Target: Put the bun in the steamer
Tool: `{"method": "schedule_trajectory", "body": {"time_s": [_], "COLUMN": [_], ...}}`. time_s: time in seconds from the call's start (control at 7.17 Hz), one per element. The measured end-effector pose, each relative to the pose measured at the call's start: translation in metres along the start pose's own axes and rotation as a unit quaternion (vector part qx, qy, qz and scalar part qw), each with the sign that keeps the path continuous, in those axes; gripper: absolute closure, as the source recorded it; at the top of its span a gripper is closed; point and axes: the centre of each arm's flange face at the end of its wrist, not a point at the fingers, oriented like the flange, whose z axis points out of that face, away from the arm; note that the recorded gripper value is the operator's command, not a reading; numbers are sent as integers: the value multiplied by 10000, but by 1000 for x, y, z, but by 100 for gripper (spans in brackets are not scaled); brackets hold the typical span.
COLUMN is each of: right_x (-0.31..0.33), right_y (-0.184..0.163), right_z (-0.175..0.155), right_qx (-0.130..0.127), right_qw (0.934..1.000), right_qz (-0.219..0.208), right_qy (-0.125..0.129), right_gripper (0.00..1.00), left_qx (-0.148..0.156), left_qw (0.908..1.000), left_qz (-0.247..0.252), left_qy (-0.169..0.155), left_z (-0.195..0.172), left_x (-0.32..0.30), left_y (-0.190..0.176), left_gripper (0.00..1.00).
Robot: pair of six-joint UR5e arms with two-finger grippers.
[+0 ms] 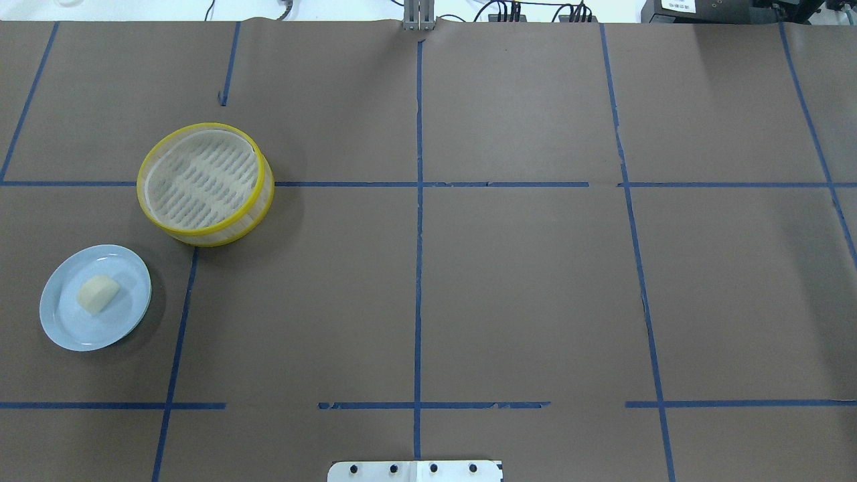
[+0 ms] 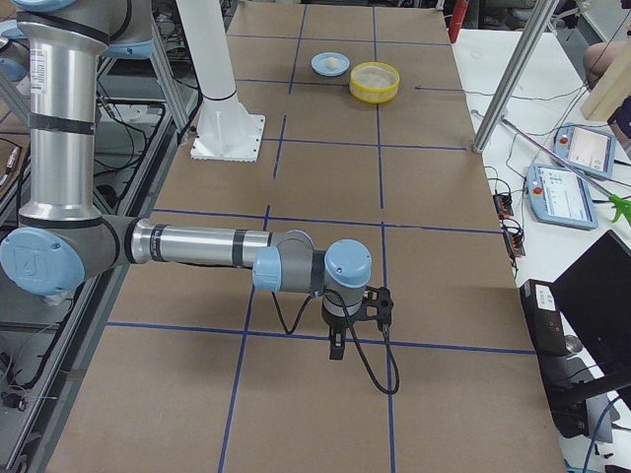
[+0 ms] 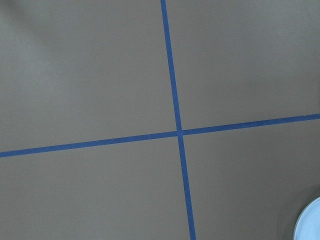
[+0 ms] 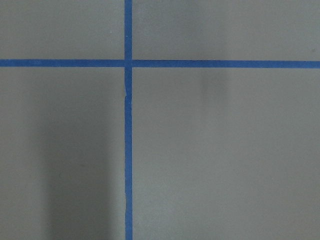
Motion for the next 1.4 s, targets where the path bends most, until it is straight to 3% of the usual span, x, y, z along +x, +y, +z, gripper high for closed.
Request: {"method": "schedule_trajectory", "body": {"time_s": [0.7, 0.98, 1.12, 1.4], "right_x": [0, 0, 0, 0], "right_y": [0, 0, 0, 0], "right_z": [0, 0, 0, 0], "right_qx": [-2, -1, 0, 0], "right_qw": [10000, 10000, 10000, 10000], "right_qz": [2, 1, 0, 0], "right_qy": [0, 0, 0, 0], "right_gripper": [0, 0, 0, 0], "left_qx": [-204, -125, -124, -5], "left_qw": [9996, 9976, 9962, 9948], "left_qz": [-171, 362, 544, 850], "left_qy": [27, 575, 675, 558], "left_z": [28, 54, 76, 107], "left_x": [-22, 24, 59, 124], "left_y": [19, 5, -2, -11], "left_gripper": [0, 0, 0, 0]}}
